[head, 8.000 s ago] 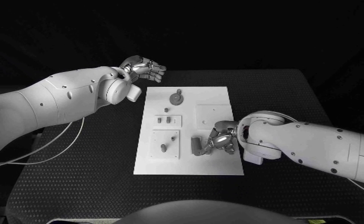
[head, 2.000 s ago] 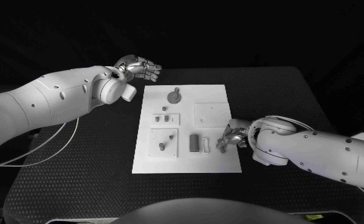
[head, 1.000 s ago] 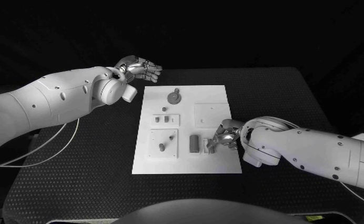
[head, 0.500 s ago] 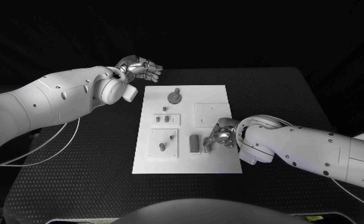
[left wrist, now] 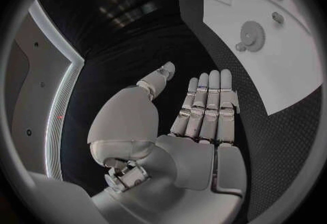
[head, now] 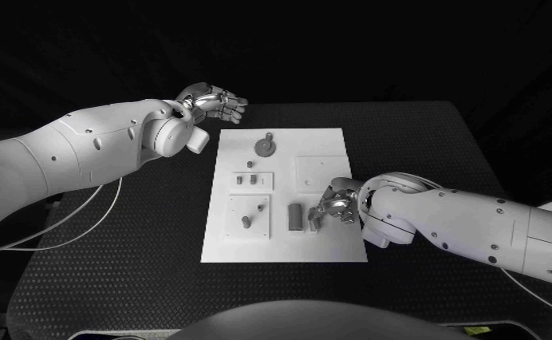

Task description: Assemble the parts on the task board

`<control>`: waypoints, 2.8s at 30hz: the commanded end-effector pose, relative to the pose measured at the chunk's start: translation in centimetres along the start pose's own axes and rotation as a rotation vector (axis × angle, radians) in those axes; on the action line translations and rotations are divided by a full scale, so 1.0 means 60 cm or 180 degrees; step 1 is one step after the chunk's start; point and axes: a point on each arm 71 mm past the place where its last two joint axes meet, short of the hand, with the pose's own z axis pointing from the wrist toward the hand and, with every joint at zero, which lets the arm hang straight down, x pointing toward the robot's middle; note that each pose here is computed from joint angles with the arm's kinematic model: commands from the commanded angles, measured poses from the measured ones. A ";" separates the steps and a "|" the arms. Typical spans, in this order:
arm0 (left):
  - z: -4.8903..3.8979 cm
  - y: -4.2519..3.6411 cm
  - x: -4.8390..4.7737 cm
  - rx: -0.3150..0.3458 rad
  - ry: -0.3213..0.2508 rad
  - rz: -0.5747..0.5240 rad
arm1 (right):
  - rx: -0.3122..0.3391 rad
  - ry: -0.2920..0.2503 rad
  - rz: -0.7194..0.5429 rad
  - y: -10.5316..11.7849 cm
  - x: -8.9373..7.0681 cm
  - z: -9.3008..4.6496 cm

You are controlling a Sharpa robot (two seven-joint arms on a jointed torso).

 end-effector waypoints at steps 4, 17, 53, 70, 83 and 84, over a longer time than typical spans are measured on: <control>0.001 -0.003 0.004 0.0028 0.0054 -0.0021 | -0.0030 0.0222 -0.0042 0.003 0.021 0.000; 0.001 -0.003 0.004 0.0028 0.0055 -0.0021 | -0.0044 0.0197 -0.0018 0.004 0.021 0.000; 0.001 -0.003 0.004 0.0025 0.0051 -0.0021 | -0.0211 0.0270 0.0123 0.012 0.024 0.002; 0.000 -0.002 0.003 0.0025 0.0050 -0.0021 | -0.0181 0.0251 0.0088 0.005 0.021 0.001; 0.000 -0.002 0.001 0.0021 0.0043 -0.0020 | -0.0311 0.0355 0.0026 0.000 0.024 -0.008; 0.000 -0.002 0.002 0.0022 0.0043 -0.0020 | -0.0321 0.0377 0.0003 0.000 0.025 -0.008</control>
